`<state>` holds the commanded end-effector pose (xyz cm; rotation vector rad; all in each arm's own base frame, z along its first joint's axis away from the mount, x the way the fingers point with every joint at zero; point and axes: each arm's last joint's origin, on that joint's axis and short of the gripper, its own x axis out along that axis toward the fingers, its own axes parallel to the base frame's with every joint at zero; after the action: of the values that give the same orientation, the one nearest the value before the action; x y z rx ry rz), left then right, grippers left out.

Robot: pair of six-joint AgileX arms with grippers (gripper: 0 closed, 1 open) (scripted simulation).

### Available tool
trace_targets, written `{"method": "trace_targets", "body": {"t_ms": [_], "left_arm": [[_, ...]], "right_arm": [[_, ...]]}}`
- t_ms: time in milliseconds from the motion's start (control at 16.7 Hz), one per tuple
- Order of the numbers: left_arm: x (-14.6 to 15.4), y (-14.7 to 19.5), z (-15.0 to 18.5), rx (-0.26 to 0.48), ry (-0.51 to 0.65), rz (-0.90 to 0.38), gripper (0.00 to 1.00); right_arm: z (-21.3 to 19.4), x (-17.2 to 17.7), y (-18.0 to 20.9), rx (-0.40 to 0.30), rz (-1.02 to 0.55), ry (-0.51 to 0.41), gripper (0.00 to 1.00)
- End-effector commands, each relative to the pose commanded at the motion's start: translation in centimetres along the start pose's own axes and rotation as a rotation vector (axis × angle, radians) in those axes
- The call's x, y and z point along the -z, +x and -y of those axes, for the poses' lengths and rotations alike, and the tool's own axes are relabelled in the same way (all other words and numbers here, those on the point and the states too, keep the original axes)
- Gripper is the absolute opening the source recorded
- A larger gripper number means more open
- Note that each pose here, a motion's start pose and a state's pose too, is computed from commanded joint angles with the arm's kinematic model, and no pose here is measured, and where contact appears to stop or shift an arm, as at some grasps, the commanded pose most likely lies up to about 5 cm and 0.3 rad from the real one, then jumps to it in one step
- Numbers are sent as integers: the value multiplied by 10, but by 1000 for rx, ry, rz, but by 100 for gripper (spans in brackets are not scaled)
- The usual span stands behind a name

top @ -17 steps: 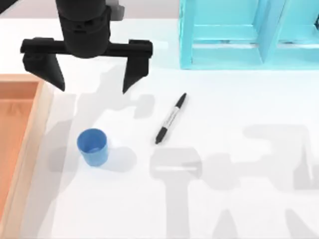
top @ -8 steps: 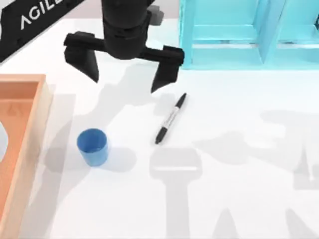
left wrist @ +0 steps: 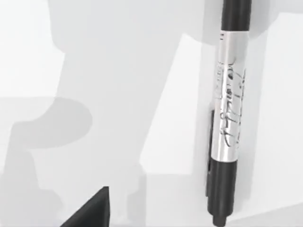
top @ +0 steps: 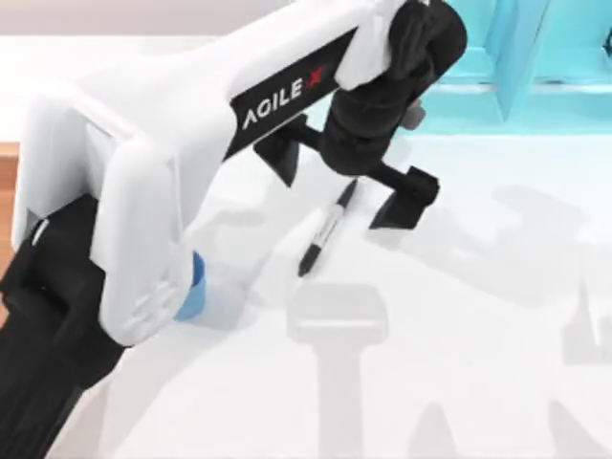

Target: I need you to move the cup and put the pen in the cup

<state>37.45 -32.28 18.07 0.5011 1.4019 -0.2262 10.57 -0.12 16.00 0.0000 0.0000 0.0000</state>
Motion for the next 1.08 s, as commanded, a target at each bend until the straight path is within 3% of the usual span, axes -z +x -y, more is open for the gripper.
{"method": "trace_targets", "body": {"t_ms": [420,900,1080], "left_arm": [[-2,11,2,-2,6,4,100],[-2,91,2,-2,6,6,100],[-1,100,2,-2,6,5,100]], "right_arm": [[0,0,0,0,0,0,100],[0,0,0,0,0,0,100],[0,0,0,0,0,0,100]]}}
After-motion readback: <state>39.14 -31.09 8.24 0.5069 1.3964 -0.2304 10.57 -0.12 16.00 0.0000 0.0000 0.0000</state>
